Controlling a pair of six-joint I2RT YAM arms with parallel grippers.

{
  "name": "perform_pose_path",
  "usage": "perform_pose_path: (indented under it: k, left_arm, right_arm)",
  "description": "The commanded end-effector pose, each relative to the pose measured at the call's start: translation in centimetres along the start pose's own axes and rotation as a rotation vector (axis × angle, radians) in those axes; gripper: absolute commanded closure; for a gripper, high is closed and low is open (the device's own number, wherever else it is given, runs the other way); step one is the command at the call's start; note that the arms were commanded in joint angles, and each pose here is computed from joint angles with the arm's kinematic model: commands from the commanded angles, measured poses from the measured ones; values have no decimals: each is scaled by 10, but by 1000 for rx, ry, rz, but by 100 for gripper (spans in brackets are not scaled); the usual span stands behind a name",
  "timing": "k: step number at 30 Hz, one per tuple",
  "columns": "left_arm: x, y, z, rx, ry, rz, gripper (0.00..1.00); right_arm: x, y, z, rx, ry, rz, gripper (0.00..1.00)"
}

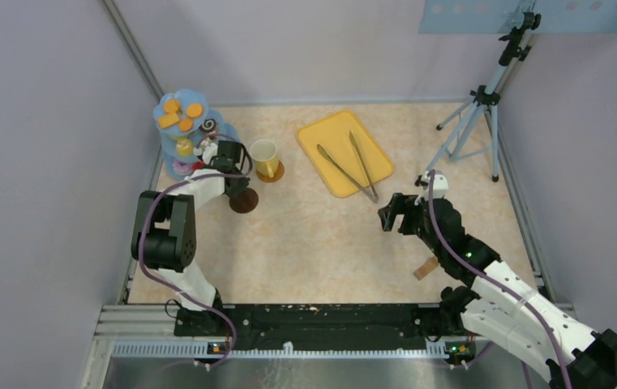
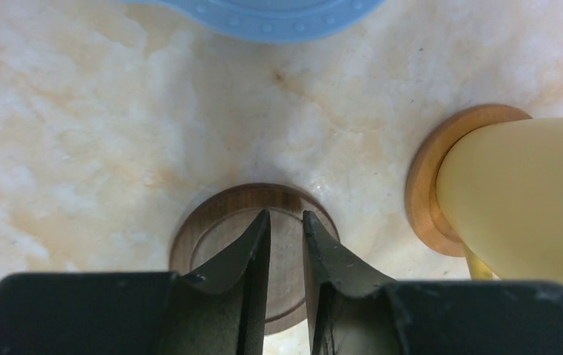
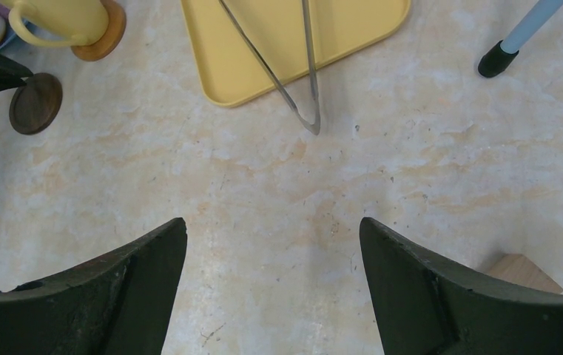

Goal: Serve the afternoon tea

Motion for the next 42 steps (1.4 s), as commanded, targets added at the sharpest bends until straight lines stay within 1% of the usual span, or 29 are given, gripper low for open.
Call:
perform_pose_path:
  k: [1,3,4,6,7,9,12,15,18,21,24,26,27,29,31,33,35,41,42]
  left_arm:
    - [-4,-51,-38,-90,31,31,69]
    - [-5,-86,-52,-124,40,70,60]
    - [-2,-103,-56,-131,41,66,51]
    - [11,-135,-59,-141,38,42,29]
    - [20,-150,-57,-147,34,18,21]
    - [48,-171,-48,-152,53,-79,3]
    - [94,-196,-40,-149,17,-296,1]
    - [134,-209,-35,-108,-72,-447,1]
    - [155,-215,-32,-90,-172,-453,1]
    - [166,-207,-39,-83,-278,-394,1]
    - [172,-191,-44,-6,-389,-358,1]
    - [180,-183,-41,66,-499,-434,1]
    - [182,-180,-40,96,-531,-457,1]
    - [186,-174,-37,113,-580,-490,1]
    - [192,-170,-34,104,-636,-529,1]
    - [199,-164,-31,94,-686,-516,1]
    - [202,-157,-26,111,-731,-484,1]
    - [209,-135,-16,168,-796,-514,1]
    - [212,-130,-15,166,-793,-517,4]
  right_arm:
    - [1,0,-6,-36,11,-5,15]
    - [2,0,-5,-35,13,-17,15]
    - [2,1,-3,-33,15,-27,15]
    - [3,2,-2,-33,16,-42,15]
    - [4,3,-1,-33,16,-48,15]
    - [5,4,-3,-35,11,-52,15]
    - [8,4,-4,-33,10,-67,15]
    - [10,3,-4,-31,14,-91,16]
    - [12,4,-5,-30,15,-103,16]
    - [13,4,-5,-24,15,-110,16]
    - [14,3,-5,-22,14,-114,16]
    - [13,2,-6,-22,13,-110,16]
    - [13,1,-6,-23,14,-107,16]
    - [12,0,-7,-30,16,-101,16]
    - [11,0,-6,-33,16,-101,16]
    - [11,0,-6,-31,16,-99,17]
    - [11,0,-5,-29,16,-98,17]
    - [11,0,-6,-29,14,-95,17]
    - [11,0,-7,-32,15,-93,17]
Point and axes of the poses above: each gripper's point midway between its finger pads, its own y axis out along the fingers, its own x axis along the line the jaws close on, z = x × y, the point moved 8 cm from there along -y, back along the fingers, and after that the axes turned 8 degrees about y, right-handed, at the moved point
